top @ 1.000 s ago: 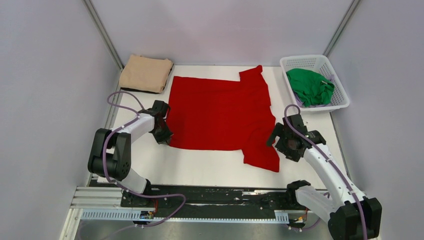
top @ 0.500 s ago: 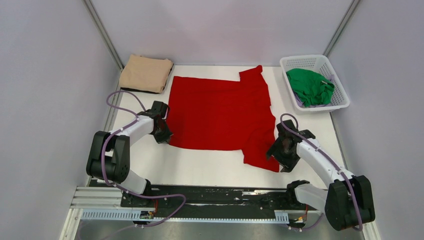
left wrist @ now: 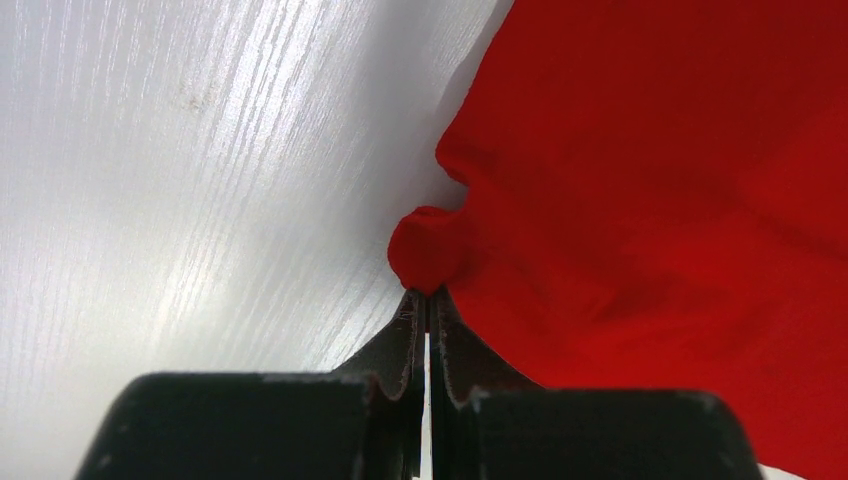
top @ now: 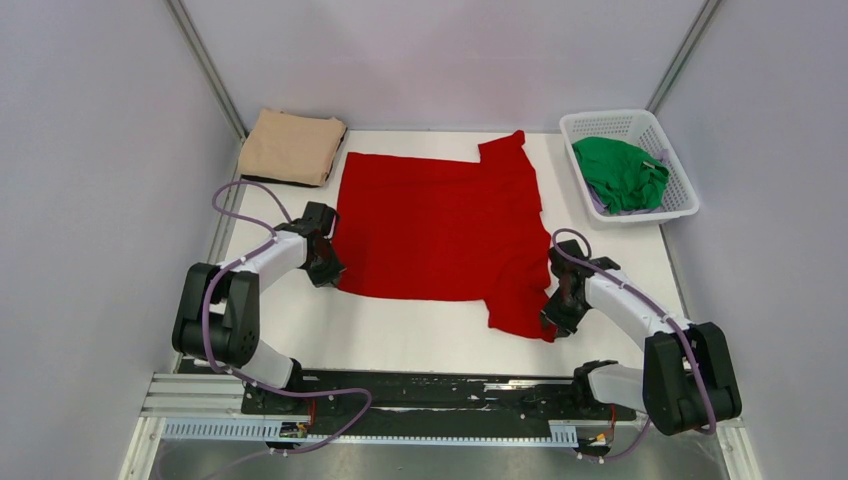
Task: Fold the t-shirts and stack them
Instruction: Flatten out the tshirt
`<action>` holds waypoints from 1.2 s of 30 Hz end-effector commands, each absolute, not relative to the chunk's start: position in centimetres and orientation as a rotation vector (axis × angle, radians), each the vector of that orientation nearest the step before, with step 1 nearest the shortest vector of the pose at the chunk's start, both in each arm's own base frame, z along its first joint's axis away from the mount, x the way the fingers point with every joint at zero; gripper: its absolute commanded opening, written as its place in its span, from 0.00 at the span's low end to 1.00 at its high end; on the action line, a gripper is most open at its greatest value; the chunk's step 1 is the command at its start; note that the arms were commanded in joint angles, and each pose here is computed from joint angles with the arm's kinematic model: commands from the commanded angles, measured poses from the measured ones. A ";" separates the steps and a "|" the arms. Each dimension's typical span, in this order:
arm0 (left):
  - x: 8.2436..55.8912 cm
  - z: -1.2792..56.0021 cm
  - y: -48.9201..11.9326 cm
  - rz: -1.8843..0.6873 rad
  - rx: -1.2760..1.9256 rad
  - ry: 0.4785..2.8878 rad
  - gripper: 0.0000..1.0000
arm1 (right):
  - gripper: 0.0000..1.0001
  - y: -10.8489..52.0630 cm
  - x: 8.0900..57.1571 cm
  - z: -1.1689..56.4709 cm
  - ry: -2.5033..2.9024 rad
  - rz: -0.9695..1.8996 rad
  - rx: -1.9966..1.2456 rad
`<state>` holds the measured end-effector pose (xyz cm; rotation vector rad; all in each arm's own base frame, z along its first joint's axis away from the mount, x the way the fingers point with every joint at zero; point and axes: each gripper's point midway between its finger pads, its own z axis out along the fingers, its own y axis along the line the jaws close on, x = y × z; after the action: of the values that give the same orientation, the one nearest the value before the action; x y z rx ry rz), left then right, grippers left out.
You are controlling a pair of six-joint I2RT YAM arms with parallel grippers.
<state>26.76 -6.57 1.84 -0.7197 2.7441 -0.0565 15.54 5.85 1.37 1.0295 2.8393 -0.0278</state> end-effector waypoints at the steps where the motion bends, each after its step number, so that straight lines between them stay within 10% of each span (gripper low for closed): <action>1: 26.9 2.6 -6.2 -0.052 -0.699 2.717 0.00 | 0.21 6.6 17.6 0.5 2.781 0.043 1.020; 5: 26.7 3.1 -6.0 -0.045 -0.675 2.714 0.00 | 0.00 6.5 18.7 1.3 2.726 0.066 0.990; 23: 34.2 30.2 -7.9 -0.426 -0.491 2.003 0.00 | 0.00 3.2 30.3 30.3 1.877 0.227 0.651; 36: 29.7 53.5 -7.3 -0.553 -0.286 1.471 0.00 | 0.00 -1.2 24.2 51.9 1.356 0.155 0.482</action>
<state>33.06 -8.22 45.00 -0.3829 1.6918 -0.5444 27.90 1.41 44.21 0.5239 1.5788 0.2268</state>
